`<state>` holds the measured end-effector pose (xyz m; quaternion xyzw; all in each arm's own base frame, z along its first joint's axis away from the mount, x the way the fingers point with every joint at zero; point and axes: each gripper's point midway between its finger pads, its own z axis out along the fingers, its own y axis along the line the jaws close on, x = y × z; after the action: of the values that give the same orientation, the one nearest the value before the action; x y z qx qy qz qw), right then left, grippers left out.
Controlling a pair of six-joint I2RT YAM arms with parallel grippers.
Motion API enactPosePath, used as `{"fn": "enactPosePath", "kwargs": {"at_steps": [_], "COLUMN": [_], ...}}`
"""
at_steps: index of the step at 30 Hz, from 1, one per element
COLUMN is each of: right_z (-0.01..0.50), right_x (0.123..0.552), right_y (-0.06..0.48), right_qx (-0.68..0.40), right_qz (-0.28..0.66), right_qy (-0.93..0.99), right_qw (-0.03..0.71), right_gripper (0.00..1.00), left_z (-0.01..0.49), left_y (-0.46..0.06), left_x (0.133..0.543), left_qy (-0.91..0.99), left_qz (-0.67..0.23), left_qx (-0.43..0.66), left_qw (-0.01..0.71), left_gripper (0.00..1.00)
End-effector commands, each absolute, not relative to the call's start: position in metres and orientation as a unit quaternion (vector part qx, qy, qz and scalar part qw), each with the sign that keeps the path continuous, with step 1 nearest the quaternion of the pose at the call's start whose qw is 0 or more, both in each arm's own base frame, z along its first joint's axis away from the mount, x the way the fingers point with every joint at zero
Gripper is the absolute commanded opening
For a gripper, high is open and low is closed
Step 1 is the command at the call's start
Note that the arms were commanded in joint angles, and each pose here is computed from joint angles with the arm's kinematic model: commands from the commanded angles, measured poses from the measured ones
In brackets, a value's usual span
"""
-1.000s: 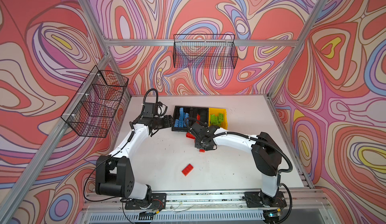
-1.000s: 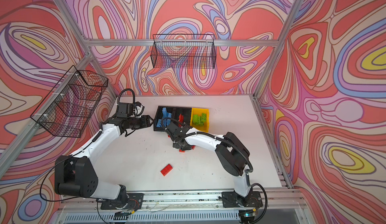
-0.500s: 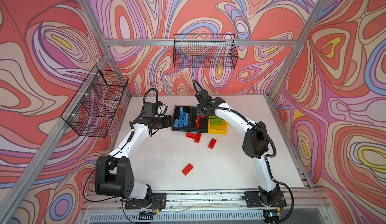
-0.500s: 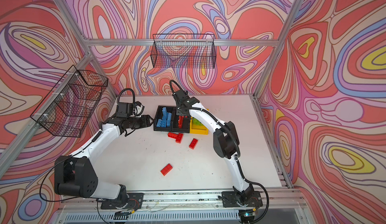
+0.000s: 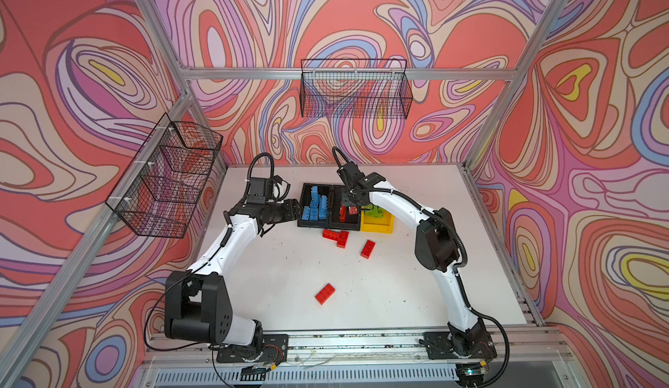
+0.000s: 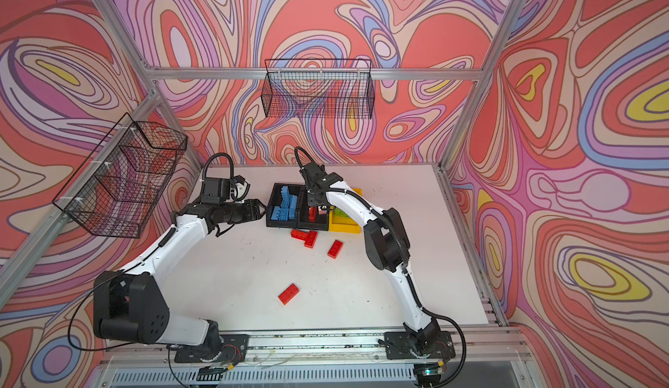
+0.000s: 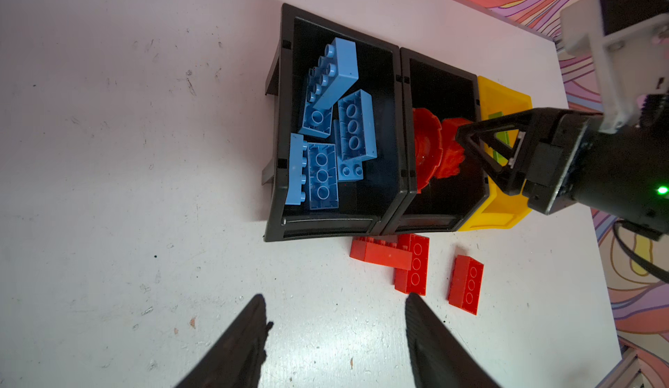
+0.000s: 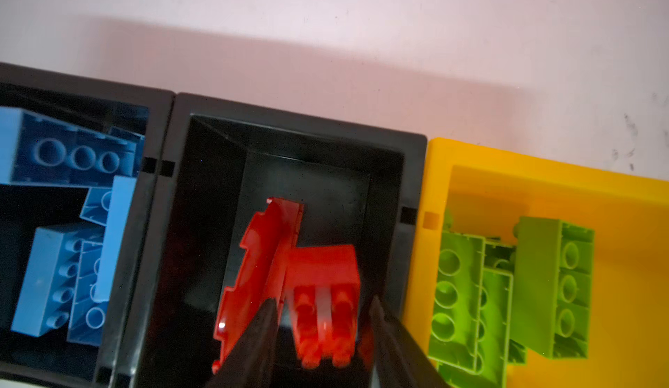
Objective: Sort the legos into containers by color
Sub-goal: Place the lego in the container.
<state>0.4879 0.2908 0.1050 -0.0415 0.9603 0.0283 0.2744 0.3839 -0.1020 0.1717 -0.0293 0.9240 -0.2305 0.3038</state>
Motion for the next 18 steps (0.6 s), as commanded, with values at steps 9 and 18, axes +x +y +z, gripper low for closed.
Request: {"fn": "enactPosePath", "kwargs": {"at_steps": [9,18], "right_z": [0.187,0.151], "right_x": [0.464,0.371], "right_y": [0.265,0.231], "right_qx": [-0.001,0.068], "right_qz": [0.06,0.082], "right_qy": [0.939,0.953], "right_qw": [0.34,0.282], "right_gripper": [0.56,0.62], "left_z": [0.172,0.168], "left_y": [-0.098,-0.1], "left_x": [0.383,0.386], "left_qy": [0.926,0.928], "left_qz": [-0.22,-0.225], "left_qx": [-0.021,-0.023], "left_qw": [0.306,0.298], "left_gripper": [0.63,0.63]}}
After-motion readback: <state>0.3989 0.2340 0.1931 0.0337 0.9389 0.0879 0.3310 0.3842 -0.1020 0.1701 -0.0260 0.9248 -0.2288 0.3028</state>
